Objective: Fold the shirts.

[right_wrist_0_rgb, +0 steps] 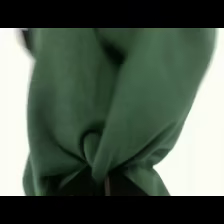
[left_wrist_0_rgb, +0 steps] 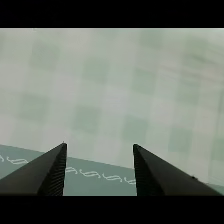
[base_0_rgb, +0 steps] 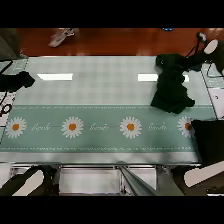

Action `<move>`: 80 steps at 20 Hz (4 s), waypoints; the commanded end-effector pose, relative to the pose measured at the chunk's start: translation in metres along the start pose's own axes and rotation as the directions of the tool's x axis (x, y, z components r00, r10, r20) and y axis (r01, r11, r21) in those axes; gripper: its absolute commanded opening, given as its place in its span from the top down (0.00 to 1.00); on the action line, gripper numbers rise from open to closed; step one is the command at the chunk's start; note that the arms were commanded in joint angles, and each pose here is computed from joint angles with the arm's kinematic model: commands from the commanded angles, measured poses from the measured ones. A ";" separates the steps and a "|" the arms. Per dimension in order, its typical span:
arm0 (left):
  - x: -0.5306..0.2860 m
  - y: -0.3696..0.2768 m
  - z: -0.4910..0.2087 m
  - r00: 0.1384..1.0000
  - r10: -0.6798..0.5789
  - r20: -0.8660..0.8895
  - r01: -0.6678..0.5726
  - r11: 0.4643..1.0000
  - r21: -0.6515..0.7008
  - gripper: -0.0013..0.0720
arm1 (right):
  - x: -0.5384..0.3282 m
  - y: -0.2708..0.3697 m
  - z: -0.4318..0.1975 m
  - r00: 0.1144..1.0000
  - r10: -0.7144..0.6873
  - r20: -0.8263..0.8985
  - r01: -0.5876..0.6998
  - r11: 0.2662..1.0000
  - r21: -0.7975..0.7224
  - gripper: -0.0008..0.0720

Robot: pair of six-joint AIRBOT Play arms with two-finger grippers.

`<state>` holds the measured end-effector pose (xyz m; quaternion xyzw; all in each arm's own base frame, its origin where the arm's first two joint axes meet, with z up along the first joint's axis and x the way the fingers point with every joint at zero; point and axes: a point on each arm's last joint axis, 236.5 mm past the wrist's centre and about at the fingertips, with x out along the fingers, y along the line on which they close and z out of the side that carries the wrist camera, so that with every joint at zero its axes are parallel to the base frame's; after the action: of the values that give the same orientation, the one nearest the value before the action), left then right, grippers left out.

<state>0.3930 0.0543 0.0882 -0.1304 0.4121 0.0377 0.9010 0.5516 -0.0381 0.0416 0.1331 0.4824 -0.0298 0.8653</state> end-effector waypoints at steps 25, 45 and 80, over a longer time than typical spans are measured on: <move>-0.133 -0.063 0.000 0.967 -0.128 0.218 0.097 0.984 0.149 0.29 | -0.173 0.393 -0.286 0.845 0.376 -0.380 -0.531 0.503 -0.682 0.95; 0.029 -0.065 -0.187 0.785 -0.447 -0.430 0.318 0.885 -0.340 0.29 | -0.101 0.084 -0.333 0.907 0.227 -0.353 -0.216 0.974 0.072 0.43; 0.084 -0.121 -0.219 0.557 -0.564 -0.610 0.412 0.825 -0.387 0.95 | -0.051 0.177 -0.431 0.712 0.505 -0.487 -0.432 0.863 0.263 0.51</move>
<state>0.3092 -0.1236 -0.0879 -0.3336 0.6627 -0.2253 0.6315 0.1873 0.2188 -0.0943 0.2959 0.6578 0.1646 0.6728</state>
